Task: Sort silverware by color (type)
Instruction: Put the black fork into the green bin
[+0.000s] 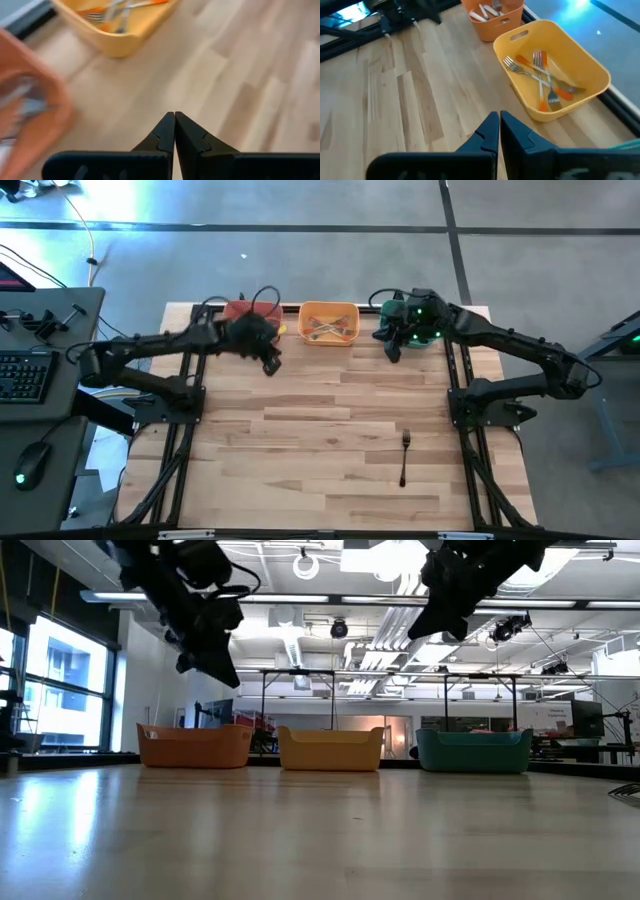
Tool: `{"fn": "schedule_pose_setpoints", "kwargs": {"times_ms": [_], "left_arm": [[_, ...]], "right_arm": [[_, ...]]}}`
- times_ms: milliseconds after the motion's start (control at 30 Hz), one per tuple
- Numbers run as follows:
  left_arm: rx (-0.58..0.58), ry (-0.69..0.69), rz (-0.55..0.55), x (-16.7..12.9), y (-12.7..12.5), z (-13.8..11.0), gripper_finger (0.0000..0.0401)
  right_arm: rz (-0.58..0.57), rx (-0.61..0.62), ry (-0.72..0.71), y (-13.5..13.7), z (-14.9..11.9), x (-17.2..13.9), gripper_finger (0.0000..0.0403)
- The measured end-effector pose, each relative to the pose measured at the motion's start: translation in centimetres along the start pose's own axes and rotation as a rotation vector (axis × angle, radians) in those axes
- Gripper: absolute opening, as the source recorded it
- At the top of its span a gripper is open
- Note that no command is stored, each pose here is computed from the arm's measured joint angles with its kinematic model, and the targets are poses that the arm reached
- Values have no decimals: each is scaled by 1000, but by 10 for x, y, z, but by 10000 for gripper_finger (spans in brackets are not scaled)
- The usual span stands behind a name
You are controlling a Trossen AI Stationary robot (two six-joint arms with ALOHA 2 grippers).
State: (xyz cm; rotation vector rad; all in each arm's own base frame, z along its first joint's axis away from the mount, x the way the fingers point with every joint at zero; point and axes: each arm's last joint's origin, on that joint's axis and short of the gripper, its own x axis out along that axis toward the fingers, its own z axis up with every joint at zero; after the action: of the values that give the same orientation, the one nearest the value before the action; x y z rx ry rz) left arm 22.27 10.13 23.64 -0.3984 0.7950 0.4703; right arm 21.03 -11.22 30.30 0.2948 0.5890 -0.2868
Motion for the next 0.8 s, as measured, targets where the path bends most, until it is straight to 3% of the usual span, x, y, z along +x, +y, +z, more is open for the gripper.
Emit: {"fn": "schedule_pose_setpoints", "kwargs": {"times_ms": [233, 467, 800], "left_arm": [[-37, -153, -178, 5, -11, -43, 0], [-22, -212, -264, 6, -5, -81, 0], [-15, -331, -401, 5, 0, -102, 0]], "right_arm": [[-83, 168, 54, 40, -11, 7, 0], [-223, 409, 232, 87, -47, 0, 0], [-367, 744, 455, 149, -104, -21, 0]]}}
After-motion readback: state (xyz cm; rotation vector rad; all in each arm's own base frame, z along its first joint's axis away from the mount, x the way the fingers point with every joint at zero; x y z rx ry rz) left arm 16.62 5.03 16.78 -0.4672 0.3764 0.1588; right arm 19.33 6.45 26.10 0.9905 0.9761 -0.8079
